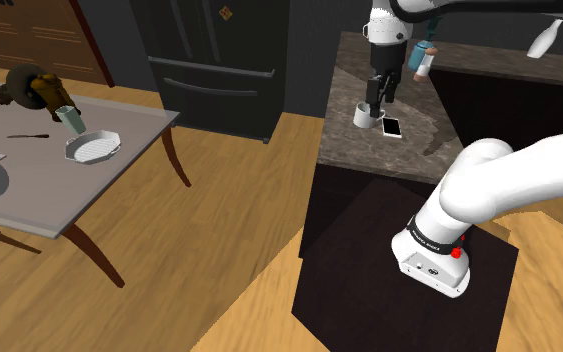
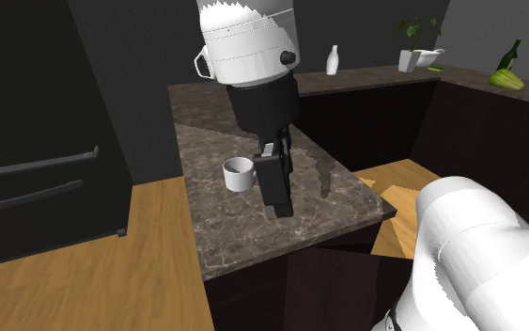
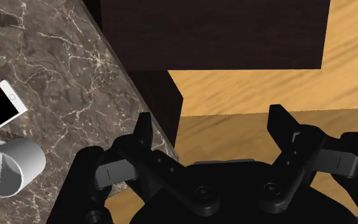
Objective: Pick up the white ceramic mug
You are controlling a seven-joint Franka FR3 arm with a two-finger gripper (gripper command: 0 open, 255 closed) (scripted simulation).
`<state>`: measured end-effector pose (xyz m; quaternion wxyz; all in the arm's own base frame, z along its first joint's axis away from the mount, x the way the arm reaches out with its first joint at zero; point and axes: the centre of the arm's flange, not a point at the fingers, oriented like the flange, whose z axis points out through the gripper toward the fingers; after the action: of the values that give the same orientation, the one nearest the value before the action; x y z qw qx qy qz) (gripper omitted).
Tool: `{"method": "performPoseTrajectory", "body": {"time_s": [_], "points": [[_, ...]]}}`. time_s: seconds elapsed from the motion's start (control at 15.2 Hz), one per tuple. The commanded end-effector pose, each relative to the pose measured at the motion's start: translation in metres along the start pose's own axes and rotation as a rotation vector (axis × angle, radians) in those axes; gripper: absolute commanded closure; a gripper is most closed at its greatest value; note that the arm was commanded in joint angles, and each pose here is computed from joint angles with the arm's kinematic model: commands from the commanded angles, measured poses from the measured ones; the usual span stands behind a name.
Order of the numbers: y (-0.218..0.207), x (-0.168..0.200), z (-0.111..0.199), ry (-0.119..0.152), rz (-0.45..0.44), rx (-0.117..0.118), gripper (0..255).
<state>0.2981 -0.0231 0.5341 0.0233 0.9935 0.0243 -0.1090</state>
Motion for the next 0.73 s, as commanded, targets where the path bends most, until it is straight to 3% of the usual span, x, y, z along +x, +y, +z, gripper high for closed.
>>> {"method": "performPoseTrajectory", "body": {"time_s": [0.0,0.66], "points": [[0.0,0.0,0.0,0.0,0.0,0.0,0],[0.101,0.059,0.055,0.035,0.044,0.003,0]]}}
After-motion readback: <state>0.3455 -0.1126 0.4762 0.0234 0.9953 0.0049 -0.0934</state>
